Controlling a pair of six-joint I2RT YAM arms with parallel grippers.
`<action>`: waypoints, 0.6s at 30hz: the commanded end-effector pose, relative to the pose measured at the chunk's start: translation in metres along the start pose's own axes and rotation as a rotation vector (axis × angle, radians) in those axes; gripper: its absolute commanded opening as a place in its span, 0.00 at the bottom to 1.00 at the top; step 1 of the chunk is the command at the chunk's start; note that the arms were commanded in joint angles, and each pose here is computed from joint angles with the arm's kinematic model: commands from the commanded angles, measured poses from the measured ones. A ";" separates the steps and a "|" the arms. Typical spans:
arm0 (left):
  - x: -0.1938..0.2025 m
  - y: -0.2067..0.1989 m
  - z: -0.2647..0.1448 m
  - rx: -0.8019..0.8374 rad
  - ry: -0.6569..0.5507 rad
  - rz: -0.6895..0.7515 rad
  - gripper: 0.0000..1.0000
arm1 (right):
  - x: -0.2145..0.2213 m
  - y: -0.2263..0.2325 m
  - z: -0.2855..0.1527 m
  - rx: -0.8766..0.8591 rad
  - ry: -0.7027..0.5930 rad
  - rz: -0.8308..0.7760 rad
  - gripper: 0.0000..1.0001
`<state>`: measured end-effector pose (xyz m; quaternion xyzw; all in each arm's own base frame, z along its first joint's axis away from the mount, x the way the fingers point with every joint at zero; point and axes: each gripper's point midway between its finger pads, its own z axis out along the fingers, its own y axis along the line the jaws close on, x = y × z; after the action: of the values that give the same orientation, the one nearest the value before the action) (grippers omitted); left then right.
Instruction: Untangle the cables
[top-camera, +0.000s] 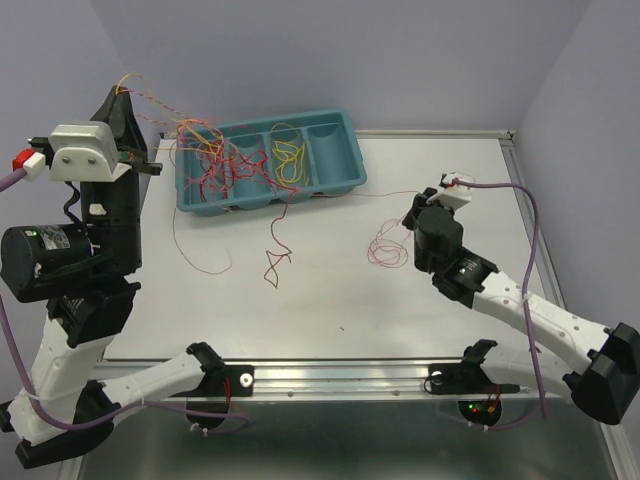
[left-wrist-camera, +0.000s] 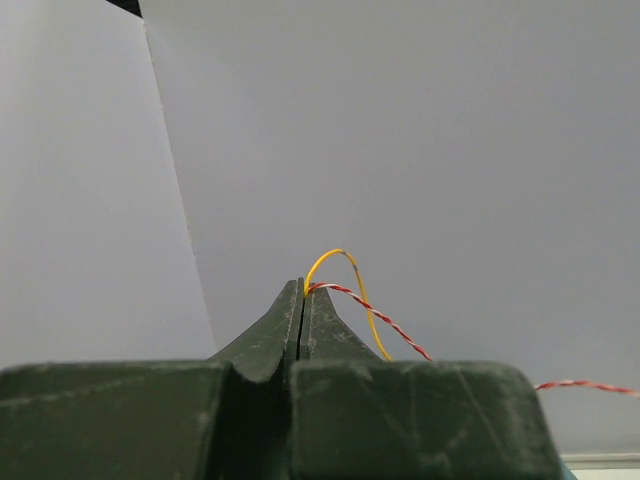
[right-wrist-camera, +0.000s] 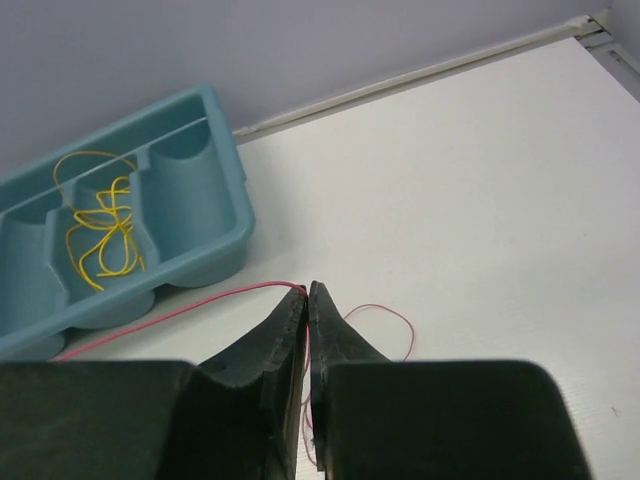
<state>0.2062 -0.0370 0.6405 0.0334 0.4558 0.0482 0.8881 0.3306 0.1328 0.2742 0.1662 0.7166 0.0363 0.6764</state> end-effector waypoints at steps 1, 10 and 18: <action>-0.017 -0.008 0.000 0.066 -0.058 -0.073 0.00 | -0.006 0.012 -0.005 -0.093 0.009 0.018 0.10; 0.029 0.015 -0.014 -0.100 0.078 0.024 0.00 | -0.017 -0.063 0.002 0.256 -0.115 0.129 0.01; 0.089 0.080 -0.081 -0.399 0.253 0.228 0.00 | -0.047 -0.131 -0.041 0.412 -0.272 0.280 0.01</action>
<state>0.2239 -0.0043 0.5324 0.0045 0.5457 0.1918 0.8158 0.2898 0.0373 0.2794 0.3261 0.6370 -0.0185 0.6982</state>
